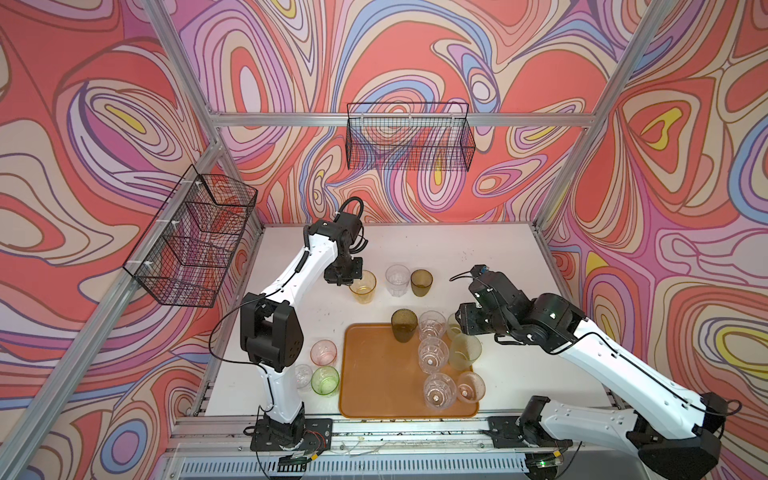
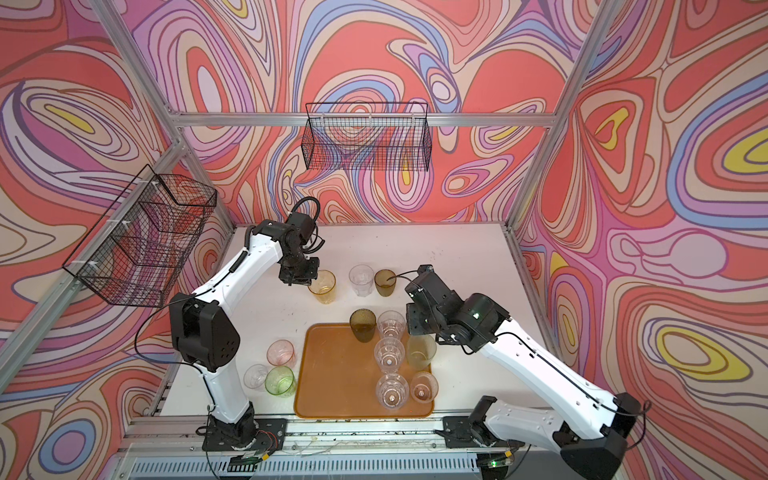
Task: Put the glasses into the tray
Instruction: 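Lift the amber glass with the left gripper and carry it toward the tray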
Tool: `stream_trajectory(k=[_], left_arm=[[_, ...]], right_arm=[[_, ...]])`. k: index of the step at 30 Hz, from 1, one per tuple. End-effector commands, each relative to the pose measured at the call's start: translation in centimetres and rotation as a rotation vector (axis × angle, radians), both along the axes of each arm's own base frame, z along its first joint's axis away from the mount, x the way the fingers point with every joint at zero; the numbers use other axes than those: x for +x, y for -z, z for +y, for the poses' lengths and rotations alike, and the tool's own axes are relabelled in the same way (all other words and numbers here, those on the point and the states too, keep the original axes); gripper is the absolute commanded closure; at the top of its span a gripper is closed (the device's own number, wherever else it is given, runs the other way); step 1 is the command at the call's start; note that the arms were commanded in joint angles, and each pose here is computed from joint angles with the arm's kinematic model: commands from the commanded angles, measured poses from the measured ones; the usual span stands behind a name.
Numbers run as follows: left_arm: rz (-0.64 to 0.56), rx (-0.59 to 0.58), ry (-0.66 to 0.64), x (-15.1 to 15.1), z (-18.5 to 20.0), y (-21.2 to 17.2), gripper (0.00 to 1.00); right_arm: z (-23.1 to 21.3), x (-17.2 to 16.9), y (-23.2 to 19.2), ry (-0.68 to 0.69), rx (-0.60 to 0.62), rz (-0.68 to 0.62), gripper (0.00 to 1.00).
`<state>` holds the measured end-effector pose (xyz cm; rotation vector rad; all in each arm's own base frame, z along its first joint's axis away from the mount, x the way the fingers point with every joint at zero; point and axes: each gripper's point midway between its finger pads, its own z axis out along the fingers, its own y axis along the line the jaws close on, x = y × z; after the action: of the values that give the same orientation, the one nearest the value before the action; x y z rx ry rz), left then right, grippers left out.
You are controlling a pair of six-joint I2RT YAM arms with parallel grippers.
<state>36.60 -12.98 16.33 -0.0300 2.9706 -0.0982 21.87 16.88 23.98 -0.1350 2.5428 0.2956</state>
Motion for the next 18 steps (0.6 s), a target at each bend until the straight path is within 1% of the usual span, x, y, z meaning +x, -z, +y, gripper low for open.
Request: stream_trajectory(k=[1,18], left_arm=[[0.029,-0.006,-0.007,-2.0,0.7,-1.0,1.00],[0.049,0.000,-0.007,-5.8,1.3,-1.5,1.00]], right_arm=[[-0.1,0.1,0.2,-0.002,0.001,-0.008,0.46],[0.0,0.1,0.1,-0.004,0.012,-0.014,0.46]])
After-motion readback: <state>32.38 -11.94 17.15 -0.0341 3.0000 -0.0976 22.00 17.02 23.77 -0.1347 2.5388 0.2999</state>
